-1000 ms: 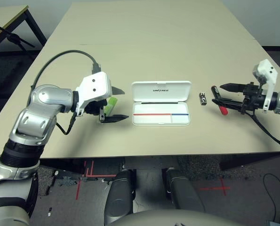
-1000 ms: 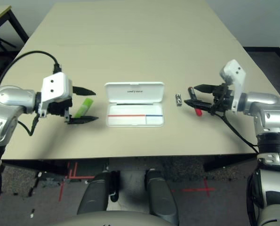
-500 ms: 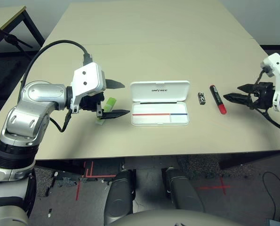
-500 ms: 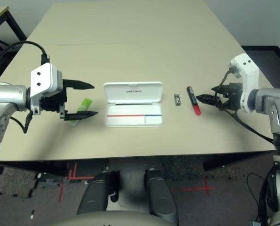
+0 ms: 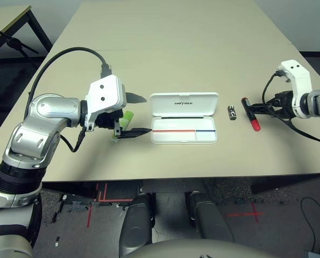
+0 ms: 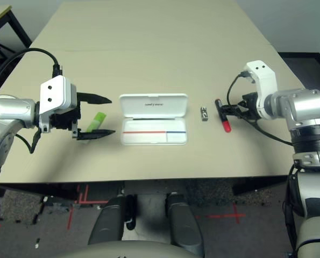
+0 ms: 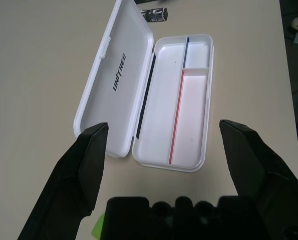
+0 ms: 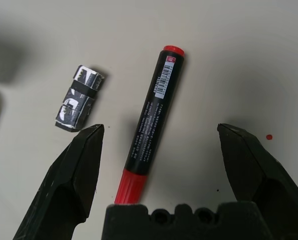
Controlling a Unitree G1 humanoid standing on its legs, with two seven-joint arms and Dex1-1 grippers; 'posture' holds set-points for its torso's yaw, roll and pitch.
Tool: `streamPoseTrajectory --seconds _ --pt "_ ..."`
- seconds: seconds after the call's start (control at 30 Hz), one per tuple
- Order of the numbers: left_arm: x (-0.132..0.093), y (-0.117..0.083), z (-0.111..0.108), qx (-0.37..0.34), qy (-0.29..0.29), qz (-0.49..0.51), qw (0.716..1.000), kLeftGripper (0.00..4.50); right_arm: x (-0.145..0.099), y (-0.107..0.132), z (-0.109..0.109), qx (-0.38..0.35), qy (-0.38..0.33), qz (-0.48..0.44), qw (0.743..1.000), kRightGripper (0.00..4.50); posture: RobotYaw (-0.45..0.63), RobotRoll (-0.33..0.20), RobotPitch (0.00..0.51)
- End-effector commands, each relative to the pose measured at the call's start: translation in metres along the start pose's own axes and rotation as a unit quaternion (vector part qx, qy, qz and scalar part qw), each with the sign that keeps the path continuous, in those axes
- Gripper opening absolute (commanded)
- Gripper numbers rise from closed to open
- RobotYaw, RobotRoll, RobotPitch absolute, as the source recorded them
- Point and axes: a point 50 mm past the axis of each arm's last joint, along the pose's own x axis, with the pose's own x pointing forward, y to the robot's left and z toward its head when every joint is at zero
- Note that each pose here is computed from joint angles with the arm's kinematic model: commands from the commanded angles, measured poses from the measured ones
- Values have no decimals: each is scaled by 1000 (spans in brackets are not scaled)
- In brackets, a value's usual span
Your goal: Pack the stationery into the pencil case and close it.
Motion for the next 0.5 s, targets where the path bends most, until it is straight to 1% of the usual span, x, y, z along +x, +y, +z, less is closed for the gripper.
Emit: streamPoseTrajectory --seconds 0.03,0.2,0.37,0.47,0.5 --pt "2 -5 1 0 0 -6 1000 4469 11 -2 -6 -1 21 -5 1000 4500 -3 0 126" --pt "2 -6 2 1 0 -4 1000 4469 24 0 -14 3 37 1 999 4500 2 0 123" --pt "2 -7 2 2 1 -3 1000 4469 29 -1 -19 5 40 0 999 4500 3 0 123" --pt "2 -7 2 2 1 -4 1000 4500 29 -3 -19 4 36 -5 999 3876 -1 0 124" --pt "2 -7 2 2 1 -5 1000 4500 29 -4 -20 2 35 -6 999 3484 -3 0 126"
